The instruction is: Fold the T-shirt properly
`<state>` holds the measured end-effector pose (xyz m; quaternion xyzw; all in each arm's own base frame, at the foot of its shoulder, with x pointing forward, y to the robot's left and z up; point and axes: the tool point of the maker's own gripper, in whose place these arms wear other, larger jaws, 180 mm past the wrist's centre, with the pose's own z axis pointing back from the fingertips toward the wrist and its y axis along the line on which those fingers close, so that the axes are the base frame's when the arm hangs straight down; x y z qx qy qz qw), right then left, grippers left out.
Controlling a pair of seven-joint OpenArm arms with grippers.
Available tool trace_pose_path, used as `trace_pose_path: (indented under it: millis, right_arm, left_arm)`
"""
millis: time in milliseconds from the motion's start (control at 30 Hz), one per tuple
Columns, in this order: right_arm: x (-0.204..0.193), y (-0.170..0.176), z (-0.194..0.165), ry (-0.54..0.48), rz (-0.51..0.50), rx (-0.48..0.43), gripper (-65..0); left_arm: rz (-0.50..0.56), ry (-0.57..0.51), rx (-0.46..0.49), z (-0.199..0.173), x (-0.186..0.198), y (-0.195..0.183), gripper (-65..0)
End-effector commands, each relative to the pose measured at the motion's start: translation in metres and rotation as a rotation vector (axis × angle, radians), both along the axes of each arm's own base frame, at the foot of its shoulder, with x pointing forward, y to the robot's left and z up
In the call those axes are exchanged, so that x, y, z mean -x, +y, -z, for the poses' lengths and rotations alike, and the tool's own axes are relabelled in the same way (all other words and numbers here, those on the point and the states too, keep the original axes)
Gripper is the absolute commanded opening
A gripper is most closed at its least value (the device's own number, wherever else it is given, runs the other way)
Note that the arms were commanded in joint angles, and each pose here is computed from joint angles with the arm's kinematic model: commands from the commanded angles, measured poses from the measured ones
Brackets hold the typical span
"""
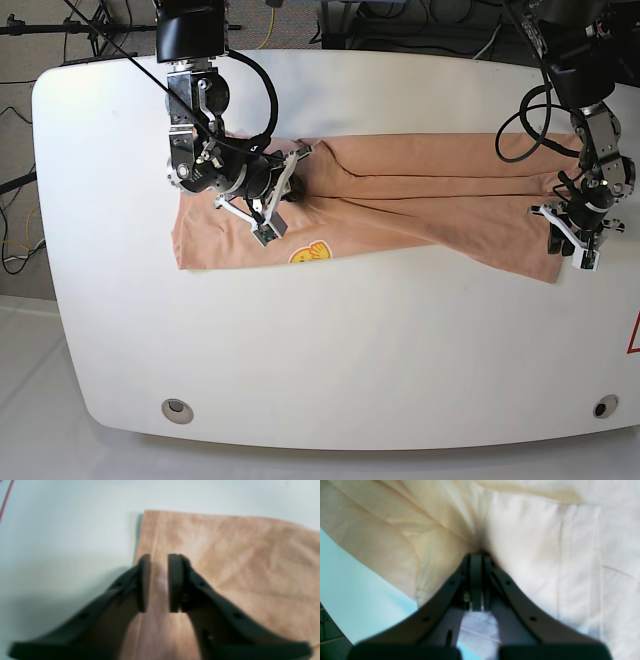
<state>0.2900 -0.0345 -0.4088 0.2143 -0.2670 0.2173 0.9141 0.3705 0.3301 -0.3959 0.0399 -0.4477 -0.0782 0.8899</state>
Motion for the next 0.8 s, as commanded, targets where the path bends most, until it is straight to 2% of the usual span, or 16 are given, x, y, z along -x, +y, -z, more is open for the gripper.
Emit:
trace_pose_path:
  millis: [0, 133, 200, 333, 767]
  right_arm:
    - [-0.011, 0.002, -0.014, -0.052, -0.003, -0.022, -65.0]
    - [-0.011, 0.002, -0.014, -0.052, -0.003, -0.022, -65.0]
    - [-0.011, 0.002, -0.013, -0.052, -0.003, -0.021, -65.0]
    - [-0.011, 0.002, -0.013, -0.05, -0.003, -0.021, -65.0]
    - [-0.009, -0.004, -0.01, -0.046, -0.003, -0.007, -65.0]
  left_arm:
    - [-0.006, -0.133, -0.005, -0.039, -0.029, 0.008, -40.7]
    - [-0.018, -0.186, 0.012, -0.047, -0.039, 0.008, -29.5]
    - [-0.039, -0.209, 0.008, -0.051, -0.043, 0.012, -27.1]
    - [-0.046, -0.233, 0.006, -0.052, -0.051, 0.009, -26.9]
    - [-0.114, -0.182, 0.113, -0.006, -0.054, 0.008, -26.6]
